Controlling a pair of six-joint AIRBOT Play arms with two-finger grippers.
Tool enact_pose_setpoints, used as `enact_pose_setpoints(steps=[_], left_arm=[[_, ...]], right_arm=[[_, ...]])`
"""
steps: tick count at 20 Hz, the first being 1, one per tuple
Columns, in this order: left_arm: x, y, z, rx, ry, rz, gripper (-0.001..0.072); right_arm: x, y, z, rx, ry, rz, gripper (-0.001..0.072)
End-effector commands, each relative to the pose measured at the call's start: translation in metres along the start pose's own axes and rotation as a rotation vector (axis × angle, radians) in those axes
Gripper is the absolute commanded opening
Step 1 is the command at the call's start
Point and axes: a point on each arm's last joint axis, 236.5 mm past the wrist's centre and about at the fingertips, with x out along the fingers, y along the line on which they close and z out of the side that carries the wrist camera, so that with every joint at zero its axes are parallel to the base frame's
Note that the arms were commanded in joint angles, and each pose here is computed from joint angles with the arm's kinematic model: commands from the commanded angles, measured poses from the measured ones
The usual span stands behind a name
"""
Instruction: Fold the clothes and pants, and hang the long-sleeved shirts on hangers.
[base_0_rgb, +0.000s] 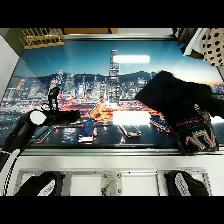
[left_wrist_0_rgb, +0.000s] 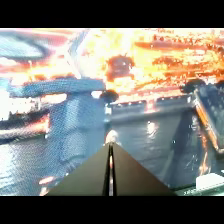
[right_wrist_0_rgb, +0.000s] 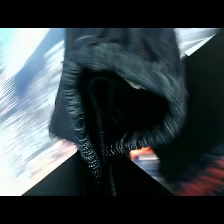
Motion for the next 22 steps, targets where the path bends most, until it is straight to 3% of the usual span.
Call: enact_pose_setpoints(steps=[1,5,9,12,13,15,16,19,22], left_arm=[[0.0,0.0,0.0,0.0,-0.001,0.0,0.0015],[0.0,0.0,0.0,0.001,0.001,0.001,0.0015],[0.0,0.0,0.0,0.001,0.001,0.001,0.0015],[0.0,0.0,0.0,0.002,0.001,0.001,0.0016],[0.0,0.0,0.0,0.002,0.001,0.001,0.0016],[0.0,0.0,0.0,0.002,0.001,0.001,0.0016],[0.0,0.0,0.0,0.002,0.001,0.001,0.0015],[0.0,0.0,0.0,0.001,0.001,0.001,0.0015],[0.0,0.0,0.0,0.0,0.001,0.001,0.0015]], right_arm=[[-0.059,-0.085,-0.002,0.12,-0.064,-0.264,0.0022],[-0.056,-0.129,-0.062,0.264,0.02,-0.361,0.0022],[-0.038,-0.149,-0.115,0.312,0.135,-0.39,0.0023],[-0.043,-0.168,-0.121,0.28,0.148,-0.465,0.003],[-0.046,-0.175,-0.121,0.258,0.149,-0.496,0.0084],[-0.059,-0.189,-0.11,0.17,0.134,-0.571,0.0634],[-0.069,-0.194,-0.094,0.101,0.101,-0.609,0.0674],[-0.104,-0.17,-0.013,-0.166,-0.092,-0.626,0.0674],[-0.102,-0.077,0.032,-0.296,-0.248,-0.343,0.0674]])
